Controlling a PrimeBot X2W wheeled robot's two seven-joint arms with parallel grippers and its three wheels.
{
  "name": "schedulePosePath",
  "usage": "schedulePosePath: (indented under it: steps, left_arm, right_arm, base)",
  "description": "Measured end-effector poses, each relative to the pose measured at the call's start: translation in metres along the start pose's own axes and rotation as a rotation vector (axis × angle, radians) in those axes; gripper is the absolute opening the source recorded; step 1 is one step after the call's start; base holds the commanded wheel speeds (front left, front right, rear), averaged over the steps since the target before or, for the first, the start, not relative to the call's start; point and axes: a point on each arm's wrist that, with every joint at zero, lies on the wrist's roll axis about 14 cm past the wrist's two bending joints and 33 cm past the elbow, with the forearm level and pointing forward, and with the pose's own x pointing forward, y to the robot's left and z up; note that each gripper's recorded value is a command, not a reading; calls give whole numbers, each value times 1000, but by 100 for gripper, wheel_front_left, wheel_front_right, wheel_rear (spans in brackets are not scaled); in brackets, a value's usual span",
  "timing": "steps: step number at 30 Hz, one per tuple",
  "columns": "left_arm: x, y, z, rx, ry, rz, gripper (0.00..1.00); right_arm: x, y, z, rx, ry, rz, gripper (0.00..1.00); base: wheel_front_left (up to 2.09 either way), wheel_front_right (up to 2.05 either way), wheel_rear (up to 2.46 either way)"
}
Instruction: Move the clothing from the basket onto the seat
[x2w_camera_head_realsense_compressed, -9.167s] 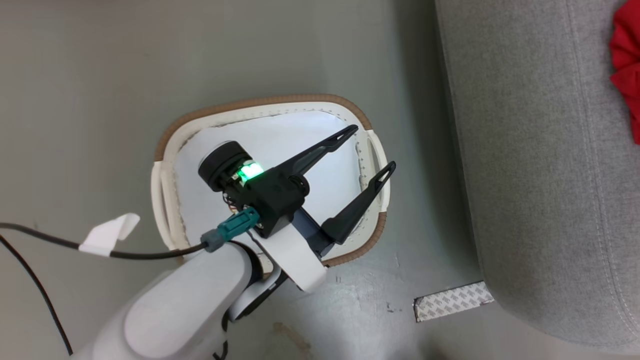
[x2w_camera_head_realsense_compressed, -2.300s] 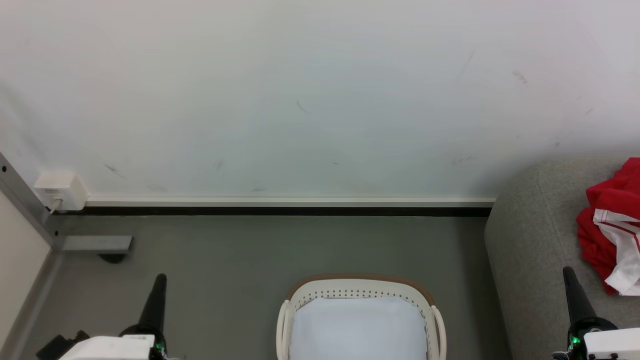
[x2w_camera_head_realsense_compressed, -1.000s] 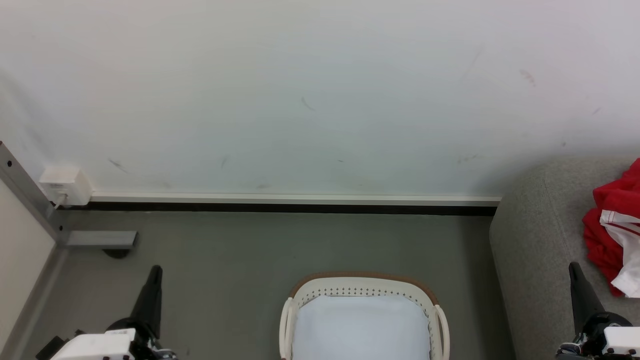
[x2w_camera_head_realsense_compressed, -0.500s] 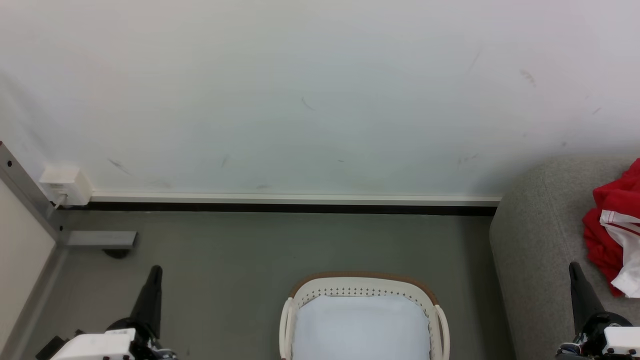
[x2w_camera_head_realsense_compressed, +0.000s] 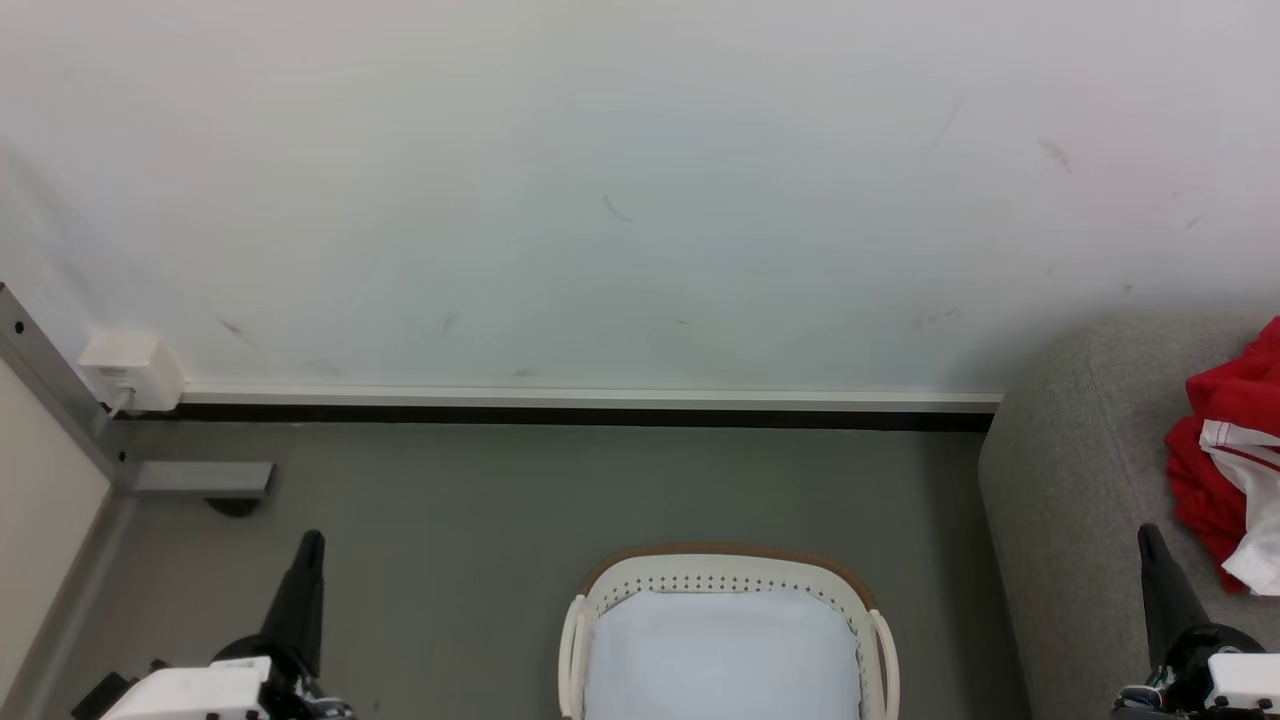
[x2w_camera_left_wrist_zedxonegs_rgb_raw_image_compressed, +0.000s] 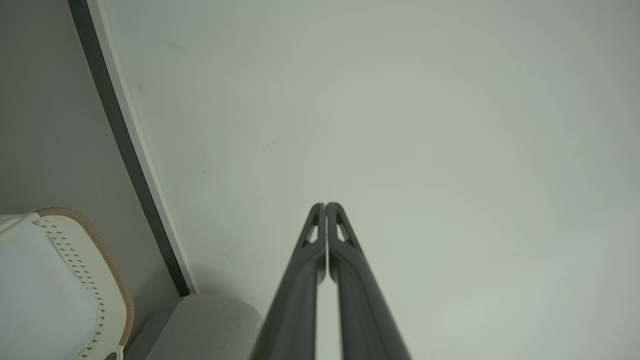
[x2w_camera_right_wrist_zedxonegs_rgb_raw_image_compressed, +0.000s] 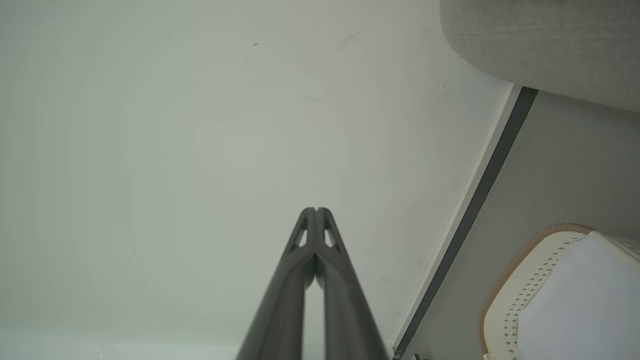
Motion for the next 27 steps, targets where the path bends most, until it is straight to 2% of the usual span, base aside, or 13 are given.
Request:
schedulePosePath:
  steps: [27]
  left_arm:
    - [0, 0, 0, 0, 0, 0, 0]
  right_arm:
    - [0, 0, 0, 1, 2, 0, 0]
  base:
    - [0, 0, 0]
